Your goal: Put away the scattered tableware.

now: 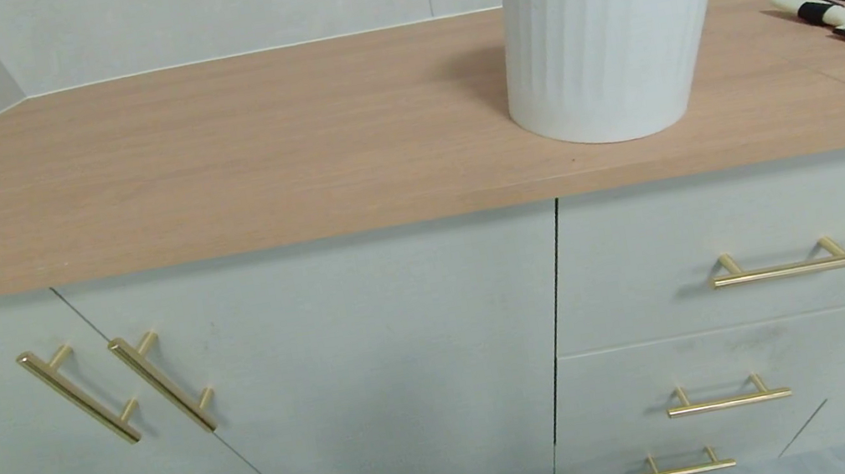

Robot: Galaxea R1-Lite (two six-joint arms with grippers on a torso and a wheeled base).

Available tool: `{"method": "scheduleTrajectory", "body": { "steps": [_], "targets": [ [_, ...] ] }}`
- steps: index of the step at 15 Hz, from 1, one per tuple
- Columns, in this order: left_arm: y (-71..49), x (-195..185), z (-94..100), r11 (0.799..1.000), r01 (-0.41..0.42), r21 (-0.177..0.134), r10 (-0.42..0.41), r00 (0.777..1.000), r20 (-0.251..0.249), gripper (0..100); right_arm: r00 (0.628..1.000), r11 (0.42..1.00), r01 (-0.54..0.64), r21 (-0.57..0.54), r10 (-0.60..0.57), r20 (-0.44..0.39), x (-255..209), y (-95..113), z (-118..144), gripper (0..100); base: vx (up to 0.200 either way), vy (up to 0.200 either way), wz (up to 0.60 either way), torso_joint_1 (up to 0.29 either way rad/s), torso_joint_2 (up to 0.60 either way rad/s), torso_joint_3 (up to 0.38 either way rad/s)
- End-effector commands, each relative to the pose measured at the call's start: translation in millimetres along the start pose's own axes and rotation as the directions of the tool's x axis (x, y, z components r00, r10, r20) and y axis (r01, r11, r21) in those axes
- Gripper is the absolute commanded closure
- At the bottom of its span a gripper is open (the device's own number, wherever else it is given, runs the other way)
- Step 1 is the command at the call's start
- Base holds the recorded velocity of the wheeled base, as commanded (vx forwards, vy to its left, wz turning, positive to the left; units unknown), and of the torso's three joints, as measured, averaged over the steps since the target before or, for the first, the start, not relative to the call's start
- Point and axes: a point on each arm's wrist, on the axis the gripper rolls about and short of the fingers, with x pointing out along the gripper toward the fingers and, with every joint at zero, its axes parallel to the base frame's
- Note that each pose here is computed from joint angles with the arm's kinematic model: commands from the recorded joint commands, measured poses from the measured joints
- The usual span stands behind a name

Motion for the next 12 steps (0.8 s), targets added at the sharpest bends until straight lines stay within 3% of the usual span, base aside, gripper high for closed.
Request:
{"method": "scheduleTrajectory", "body": {
  "steps": [1, 4, 12],
  "targets": [
    [0.0, 0.2, -0.3, 1.000, 0.000, 0.000, 0.000, 1.000, -0.003, 0, 1.000, 1.000, 0.001, 0.000, -0.001, -0.002, 0.1, 0.0, 0.1, 0, 0.000, 0.000, 0.00, 0.000, 0.00, 0.000],
    [0.0, 0.2, -0.3, 1.000, 0.000, 0.003, 0.000, 1.000, -0.003, 0, 1.000, 1.000, 0.001, 0.000, -0.001, -0.002, 0.1, 0.0, 0.1, 0, 0.000, 0.000, 0.00, 0.000, 0.00, 0.000],
    [0.0, 0.0, 0.1, 1.000, 0.000, 0.003, 0.000, 1.000, 0.000, 0, 1.000, 1.000, 0.000, 0.000, 0.000, -0.002, 0.1, 0.0, 0.1, 0, 0.000, -0.200, 0.00, 0.000, 0.00, 0.003]
  ]
}}
